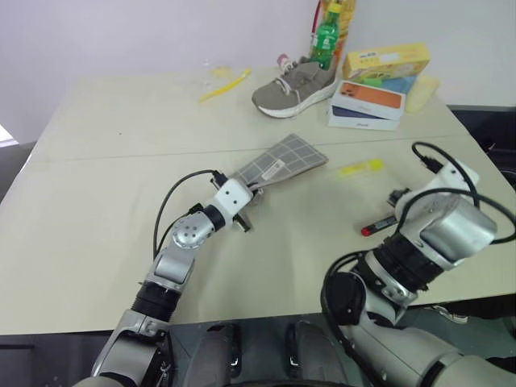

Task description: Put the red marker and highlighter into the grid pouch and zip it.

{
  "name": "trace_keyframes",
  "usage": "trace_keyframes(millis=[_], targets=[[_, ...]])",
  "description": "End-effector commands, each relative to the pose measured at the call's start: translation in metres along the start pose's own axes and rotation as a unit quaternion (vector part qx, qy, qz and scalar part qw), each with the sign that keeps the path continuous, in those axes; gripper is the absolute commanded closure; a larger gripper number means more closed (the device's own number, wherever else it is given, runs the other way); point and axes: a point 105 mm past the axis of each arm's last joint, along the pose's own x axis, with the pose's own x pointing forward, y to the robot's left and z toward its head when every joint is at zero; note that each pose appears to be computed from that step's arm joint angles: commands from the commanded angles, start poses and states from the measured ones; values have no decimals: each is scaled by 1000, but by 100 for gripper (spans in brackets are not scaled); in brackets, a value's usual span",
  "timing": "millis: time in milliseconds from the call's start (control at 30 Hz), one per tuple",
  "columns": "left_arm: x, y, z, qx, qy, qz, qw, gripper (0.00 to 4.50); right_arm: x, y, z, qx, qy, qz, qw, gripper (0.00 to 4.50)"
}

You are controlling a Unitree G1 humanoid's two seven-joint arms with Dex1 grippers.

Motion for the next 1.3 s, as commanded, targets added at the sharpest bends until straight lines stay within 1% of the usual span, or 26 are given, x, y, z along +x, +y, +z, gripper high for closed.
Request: trace_keyframes(millis=[33, 133, 300, 467, 500, 567, 633, 667, 700, 733, 833, 900, 1000, 1033, 1100, 1200, 1233, 1267, 1300], targets=[[-1, 8, 9, 8, -17, 12, 1000, 450, -6, 42, -63, 4, 114, 56, 992, 110], [-1, 8, 9, 8, -17, 12, 1000, 450, -6, 44, -70, 9, 131, 57, 990, 110], [-1, 9, 9, 8, -18, 13, 1000, 450, -2, 37, -73, 7, 138, 39, 990, 110], [0, 9, 9, 8, -18, 12, 1000, 450, -2, 39, -80, 9, 151, 47, 987, 110], [0, 9, 9, 8, -18, 11, 1000, 450, -2, 40, -82, 10, 154, 49, 987, 133], [0, 9, 10, 8, -19, 11, 1000, 450, -1, 39, -86, 9, 163, 50, 985, 201], [1, 9, 10, 8, -19, 11, 1000, 450, 1, 37, -90, 9, 169, 48, 984, 304], [1, 9, 10, 9, -19, 12, 1000, 450, 2, 36, -91, 9, 171, 48, 984, 348], [1, 9, 10, 9, -20, 12, 1000, 450, 2, 36, -91, 10, 172, 48, 984, 408], [1, 10, 10, 9, -20, 12, 1000, 450, 2, 36, -91, 11, 171, 48, 984, 425], [1, 10, 11, 9, -20, 13, 1000, 450, 2, 37, -88, 12, 168, 54, 984, 425], [1, 11, 11, 10, -21, 14, 1000, 450, 3, 39, -77, -4, 142, 68, 987, 425], [1, 14, 12, 11, -22, 19, 1000, 450, -2, 58, -58, -27, 100, 140, 985, 425], [1, 15, 12, 12, -23, 21, 999, 450, -7, 67, -49, -39, 80, 179, 980, 425], [0, 20, 12, 11, -23, 27, 999, 450, -22, 86, -29, -107, 18, 255, 961, 425], [-2, 26, 12, 6, -23, 36, 999, 450, -37, 101, -20, -207, -40, 310, 927, 425], [-3, 29, 12, 6, -24, 37, 999, 450, -44, 106, -17, -259, -74, 331, 905, 425], [-6, 35, 12, 10, -22, 37, 999, 450, -59, 113, -8, -355, -151, 353, 852, 425], [-7, 38, 11, 13, -21, 37, 999, 450, -69, 118, -11, -426, -191, 368, 804, 425]])
